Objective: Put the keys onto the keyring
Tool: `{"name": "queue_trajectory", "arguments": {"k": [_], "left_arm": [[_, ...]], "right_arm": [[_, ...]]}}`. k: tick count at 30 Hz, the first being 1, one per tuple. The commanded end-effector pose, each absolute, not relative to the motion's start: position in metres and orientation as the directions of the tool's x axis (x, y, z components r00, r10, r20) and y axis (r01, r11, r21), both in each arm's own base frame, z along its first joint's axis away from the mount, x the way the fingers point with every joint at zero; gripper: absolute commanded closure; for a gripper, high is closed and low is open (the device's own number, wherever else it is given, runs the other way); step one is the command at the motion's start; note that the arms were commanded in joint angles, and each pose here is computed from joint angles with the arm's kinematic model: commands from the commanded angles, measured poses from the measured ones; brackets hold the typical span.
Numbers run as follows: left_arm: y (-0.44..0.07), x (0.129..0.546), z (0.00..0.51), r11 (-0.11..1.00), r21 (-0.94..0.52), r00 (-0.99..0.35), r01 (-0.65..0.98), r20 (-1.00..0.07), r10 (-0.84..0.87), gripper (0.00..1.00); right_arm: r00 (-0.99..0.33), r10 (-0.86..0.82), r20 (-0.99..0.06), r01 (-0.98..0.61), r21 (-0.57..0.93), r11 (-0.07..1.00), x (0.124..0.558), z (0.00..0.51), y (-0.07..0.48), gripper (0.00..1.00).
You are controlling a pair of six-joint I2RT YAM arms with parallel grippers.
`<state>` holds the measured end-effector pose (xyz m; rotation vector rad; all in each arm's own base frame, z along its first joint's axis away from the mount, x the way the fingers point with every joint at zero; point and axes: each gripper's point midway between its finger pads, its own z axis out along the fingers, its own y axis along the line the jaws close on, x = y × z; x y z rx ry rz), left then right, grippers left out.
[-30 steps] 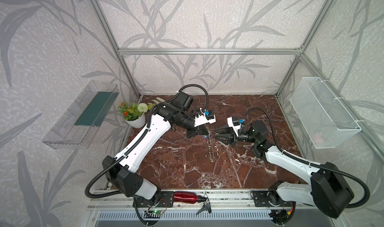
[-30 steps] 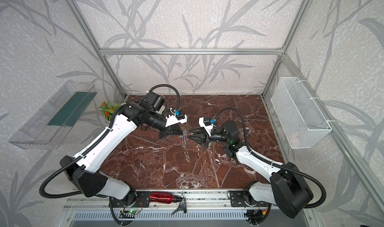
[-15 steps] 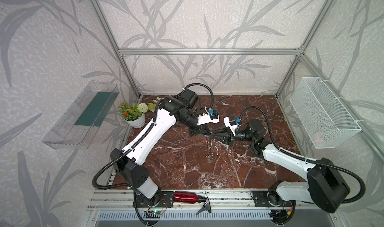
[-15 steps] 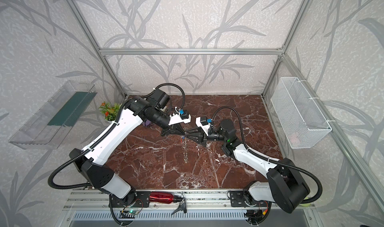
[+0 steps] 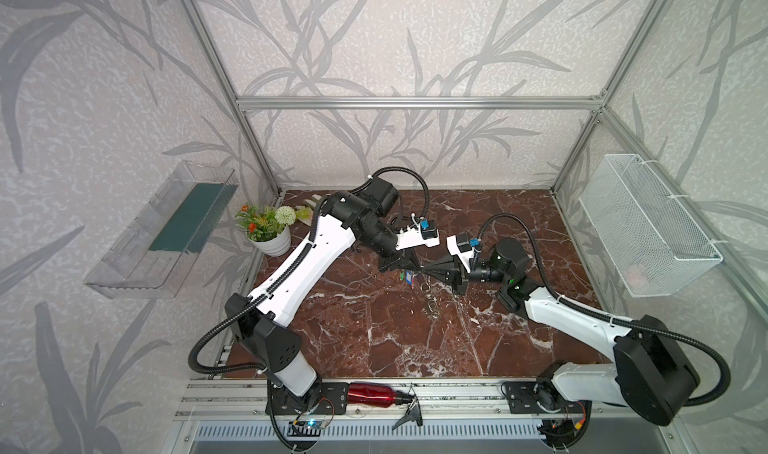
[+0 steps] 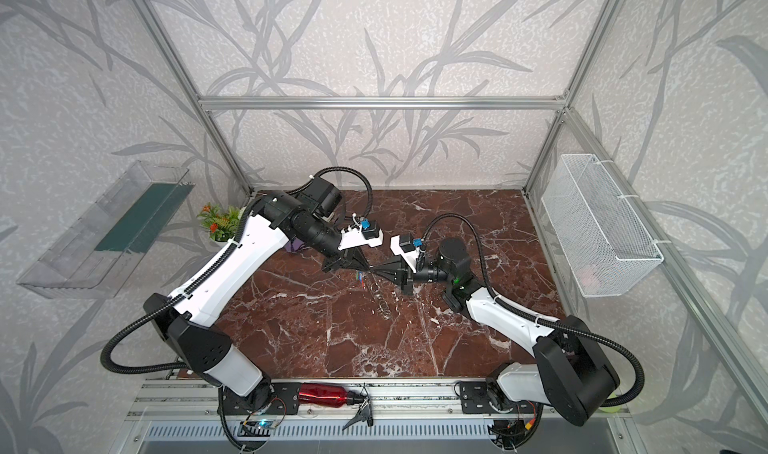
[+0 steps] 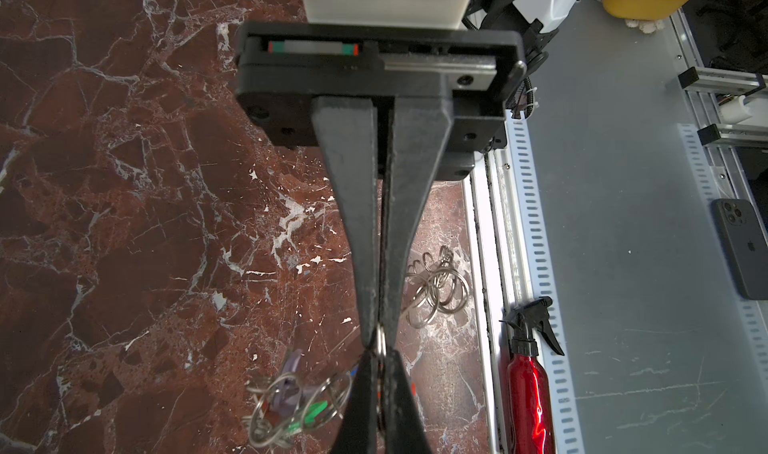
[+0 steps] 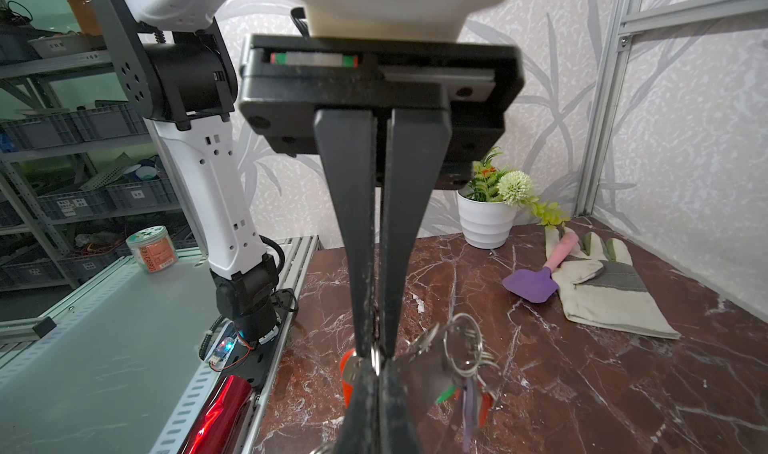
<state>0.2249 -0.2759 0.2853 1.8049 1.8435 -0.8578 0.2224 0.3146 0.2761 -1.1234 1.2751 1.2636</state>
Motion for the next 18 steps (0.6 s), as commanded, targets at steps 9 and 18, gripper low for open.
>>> {"name": "queue_trajectory", "arguments": {"k": [9,18], "left_arm": [[-0.264,0.267,0.316,0.278,-0.093,-0.231,0.956,-0.822,0.521,0.73],[-0.229,0.249,0.317,0.354,-0.105,-0.167,0.929,-0.974,0.150,0.25]], "right_arm": [[-0.050,0.101,-0.994,-0.997,0.055,0.049,0.227,0.298,0.317,1.00],[-0.063,0.112,-0.992,-0.998,0.066,0.022,0.222,0.303,0.316,1.00]]}}
